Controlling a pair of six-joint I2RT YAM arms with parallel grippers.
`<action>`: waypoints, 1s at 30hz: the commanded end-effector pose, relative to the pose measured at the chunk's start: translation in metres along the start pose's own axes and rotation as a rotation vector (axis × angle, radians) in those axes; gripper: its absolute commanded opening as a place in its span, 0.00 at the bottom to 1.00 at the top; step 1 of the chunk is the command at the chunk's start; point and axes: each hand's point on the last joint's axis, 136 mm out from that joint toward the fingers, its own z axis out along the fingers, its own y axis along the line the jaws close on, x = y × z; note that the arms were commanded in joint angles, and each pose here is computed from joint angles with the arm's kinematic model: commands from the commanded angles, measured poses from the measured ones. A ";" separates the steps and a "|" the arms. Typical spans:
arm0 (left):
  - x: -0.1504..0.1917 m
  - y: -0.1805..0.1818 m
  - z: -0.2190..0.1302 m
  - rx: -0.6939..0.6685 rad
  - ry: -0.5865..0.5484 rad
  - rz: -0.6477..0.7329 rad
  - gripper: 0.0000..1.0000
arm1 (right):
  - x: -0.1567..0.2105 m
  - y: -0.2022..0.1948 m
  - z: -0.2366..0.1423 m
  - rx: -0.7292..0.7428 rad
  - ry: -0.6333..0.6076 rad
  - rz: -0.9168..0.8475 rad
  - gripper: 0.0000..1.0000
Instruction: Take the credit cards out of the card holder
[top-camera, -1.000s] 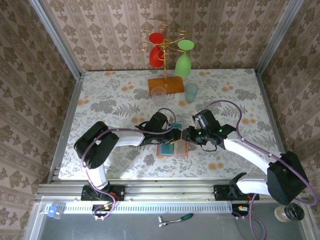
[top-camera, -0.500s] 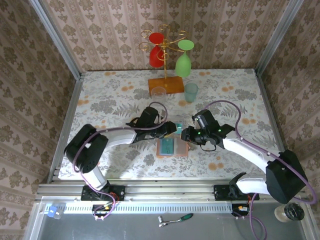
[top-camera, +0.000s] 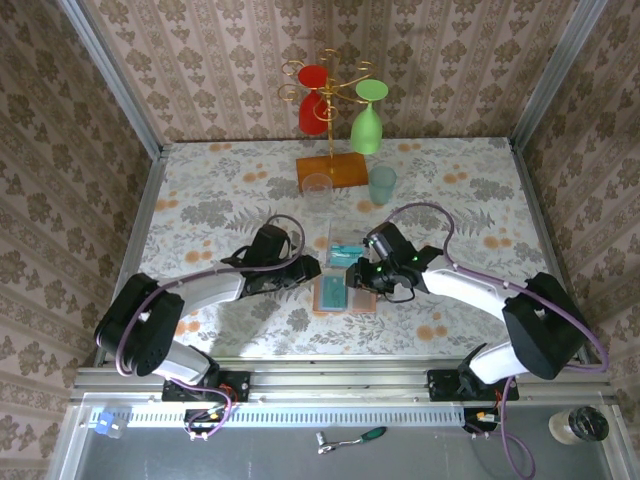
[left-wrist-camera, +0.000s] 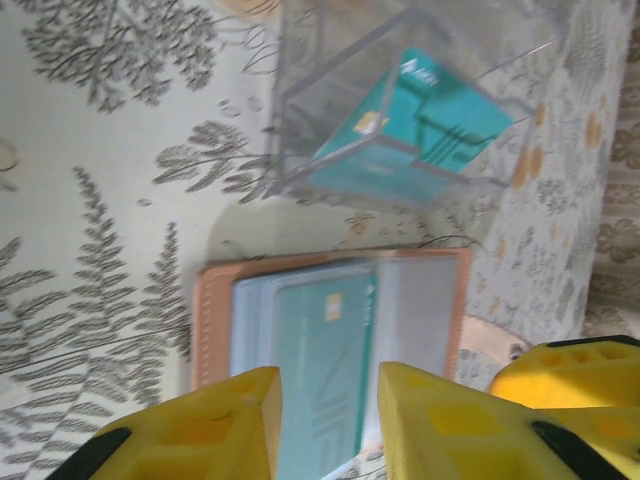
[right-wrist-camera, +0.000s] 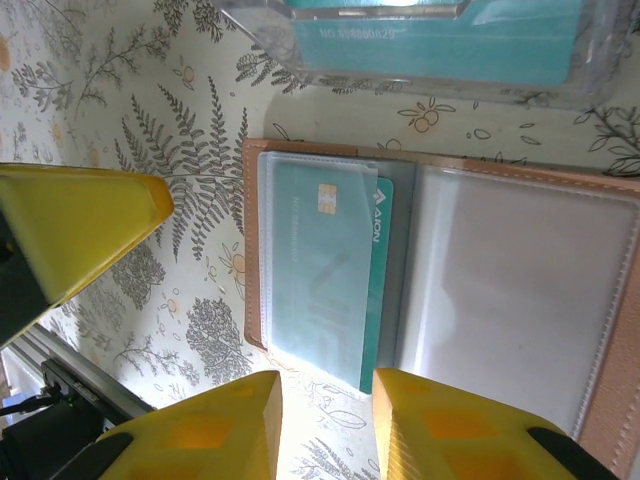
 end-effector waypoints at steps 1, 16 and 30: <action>0.010 0.018 0.001 -0.044 0.021 -0.006 0.28 | -0.004 0.012 0.005 -0.035 0.005 0.009 0.30; 0.021 0.020 0.021 -0.046 0.061 -0.005 0.21 | -0.001 0.007 0.022 -0.024 0.041 0.019 0.30; 0.026 0.026 0.022 -0.068 0.064 -0.018 0.18 | 0.000 0.007 0.025 -0.021 0.053 0.014 0.29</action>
